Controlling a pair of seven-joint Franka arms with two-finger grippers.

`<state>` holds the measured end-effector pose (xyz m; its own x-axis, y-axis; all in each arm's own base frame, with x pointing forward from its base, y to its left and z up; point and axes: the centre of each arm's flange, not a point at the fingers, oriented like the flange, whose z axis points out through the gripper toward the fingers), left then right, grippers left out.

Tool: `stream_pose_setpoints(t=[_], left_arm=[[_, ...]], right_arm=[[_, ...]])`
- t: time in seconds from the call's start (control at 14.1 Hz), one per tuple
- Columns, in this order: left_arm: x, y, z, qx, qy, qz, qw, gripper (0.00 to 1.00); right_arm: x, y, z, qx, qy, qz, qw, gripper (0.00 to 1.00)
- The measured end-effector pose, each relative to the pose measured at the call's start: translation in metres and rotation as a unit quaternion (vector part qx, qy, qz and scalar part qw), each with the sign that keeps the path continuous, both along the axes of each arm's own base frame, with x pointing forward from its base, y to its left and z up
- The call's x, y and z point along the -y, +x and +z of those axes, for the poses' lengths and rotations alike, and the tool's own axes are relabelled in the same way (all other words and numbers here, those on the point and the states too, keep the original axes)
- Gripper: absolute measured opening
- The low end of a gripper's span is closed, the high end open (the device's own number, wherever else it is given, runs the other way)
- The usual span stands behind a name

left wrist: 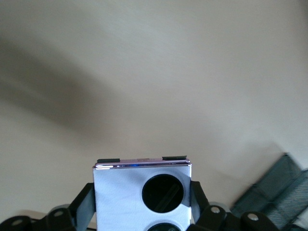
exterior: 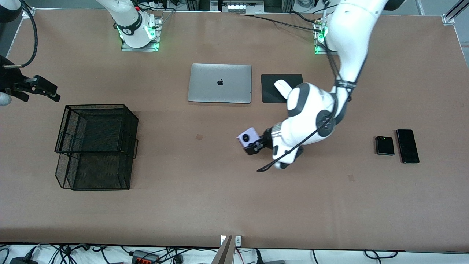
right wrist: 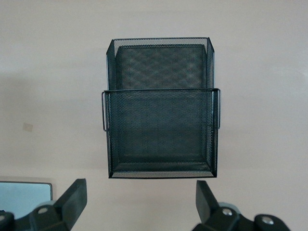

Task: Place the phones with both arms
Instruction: 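Lower the white flip phone onto the table in front of the laptop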

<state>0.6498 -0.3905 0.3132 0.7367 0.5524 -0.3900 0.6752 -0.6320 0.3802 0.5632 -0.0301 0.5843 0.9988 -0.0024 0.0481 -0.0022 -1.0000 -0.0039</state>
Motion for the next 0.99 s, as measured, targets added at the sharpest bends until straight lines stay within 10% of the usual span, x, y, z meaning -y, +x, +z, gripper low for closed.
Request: stream_pose_setpoints(t=[0.57, 0.99], left_arm=[[0.123, -0.023, -0.027, 0.153, -0.011, 0.084, 0.985, 0.82], [0.158, -0.053, -0.065, 0.243, 0.068, -0.044, 0.967, 0.82]], right_arm=[[0.001, 0.000, -0.006, -0.006, 0.000, -0.001, 1.000, 1.00], [0.003, 0.006, -0.017, -0.013, 0.000, -0.002, 1.000, 1.00]])
